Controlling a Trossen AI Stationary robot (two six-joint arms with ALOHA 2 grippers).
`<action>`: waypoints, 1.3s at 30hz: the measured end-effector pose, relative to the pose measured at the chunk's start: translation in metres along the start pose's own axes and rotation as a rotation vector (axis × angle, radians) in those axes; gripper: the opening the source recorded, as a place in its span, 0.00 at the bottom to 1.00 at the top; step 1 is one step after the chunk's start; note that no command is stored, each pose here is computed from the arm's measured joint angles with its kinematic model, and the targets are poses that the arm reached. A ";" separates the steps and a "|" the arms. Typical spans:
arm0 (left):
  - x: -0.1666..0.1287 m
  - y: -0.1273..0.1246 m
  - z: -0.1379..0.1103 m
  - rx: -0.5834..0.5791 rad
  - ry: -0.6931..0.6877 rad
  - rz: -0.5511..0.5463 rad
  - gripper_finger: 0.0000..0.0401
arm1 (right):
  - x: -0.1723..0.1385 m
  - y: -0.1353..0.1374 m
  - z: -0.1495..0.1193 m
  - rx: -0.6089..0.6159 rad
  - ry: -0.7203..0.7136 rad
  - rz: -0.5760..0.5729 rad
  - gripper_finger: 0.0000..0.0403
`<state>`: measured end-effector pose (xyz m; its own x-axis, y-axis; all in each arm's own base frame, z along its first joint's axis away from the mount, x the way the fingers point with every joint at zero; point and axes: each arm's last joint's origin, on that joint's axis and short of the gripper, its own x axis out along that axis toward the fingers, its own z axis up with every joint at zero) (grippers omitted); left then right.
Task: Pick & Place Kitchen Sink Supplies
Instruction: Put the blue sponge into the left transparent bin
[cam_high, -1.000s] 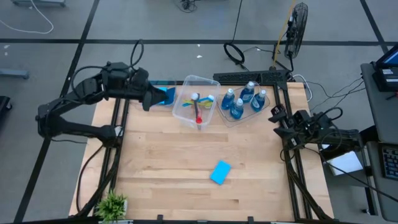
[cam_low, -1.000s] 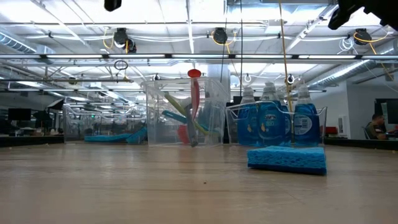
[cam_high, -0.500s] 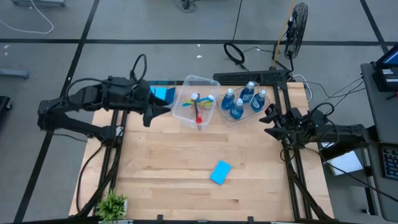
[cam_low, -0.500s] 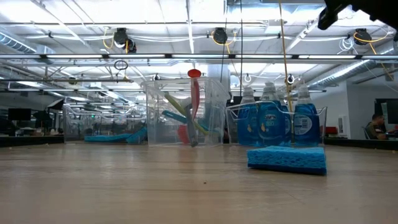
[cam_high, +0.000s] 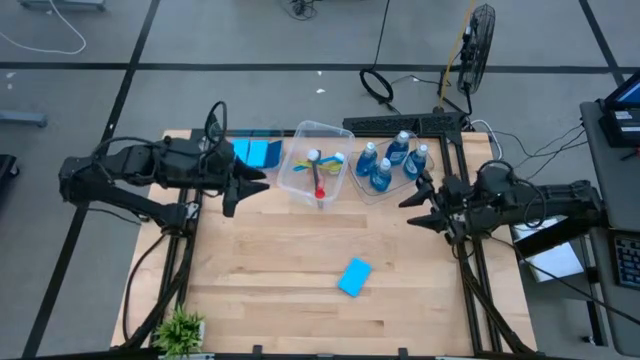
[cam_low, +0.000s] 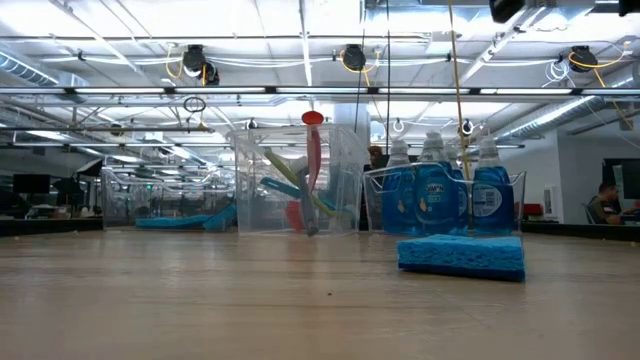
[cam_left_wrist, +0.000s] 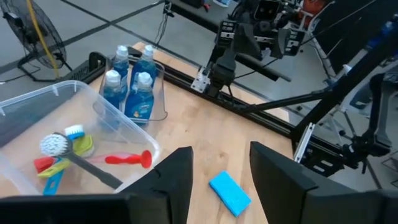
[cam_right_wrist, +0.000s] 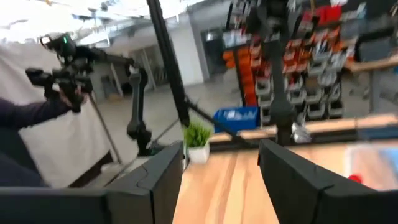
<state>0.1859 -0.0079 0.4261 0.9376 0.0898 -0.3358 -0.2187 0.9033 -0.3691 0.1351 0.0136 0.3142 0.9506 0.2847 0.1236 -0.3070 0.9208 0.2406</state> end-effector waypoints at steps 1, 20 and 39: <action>-0.001 -0.002 -0.001 0.004 0.000 0.003 0.39 | 0.004 0.001 0.001 0.008 0.028 0.003 0.49; -0.011 -0.022 -0.022 0.064 0.049 0.055 0.40 | 0.064 0.020 -0.018 0.157 0.315 0.022 0.49; -0.039 -0.008 -0.079 0.005 0.038 0.030 0.41 | 0.123 0.031 -0.031 0.395 0.695 -0.258 0.49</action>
<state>0.1294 -0.0517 0.3734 0.9198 0.1013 -0.3790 -0.2454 0.9024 -0.3542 0.2438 0.0857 0.3073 0.7651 0.2966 -0.5716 0.0536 0.8552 0.5154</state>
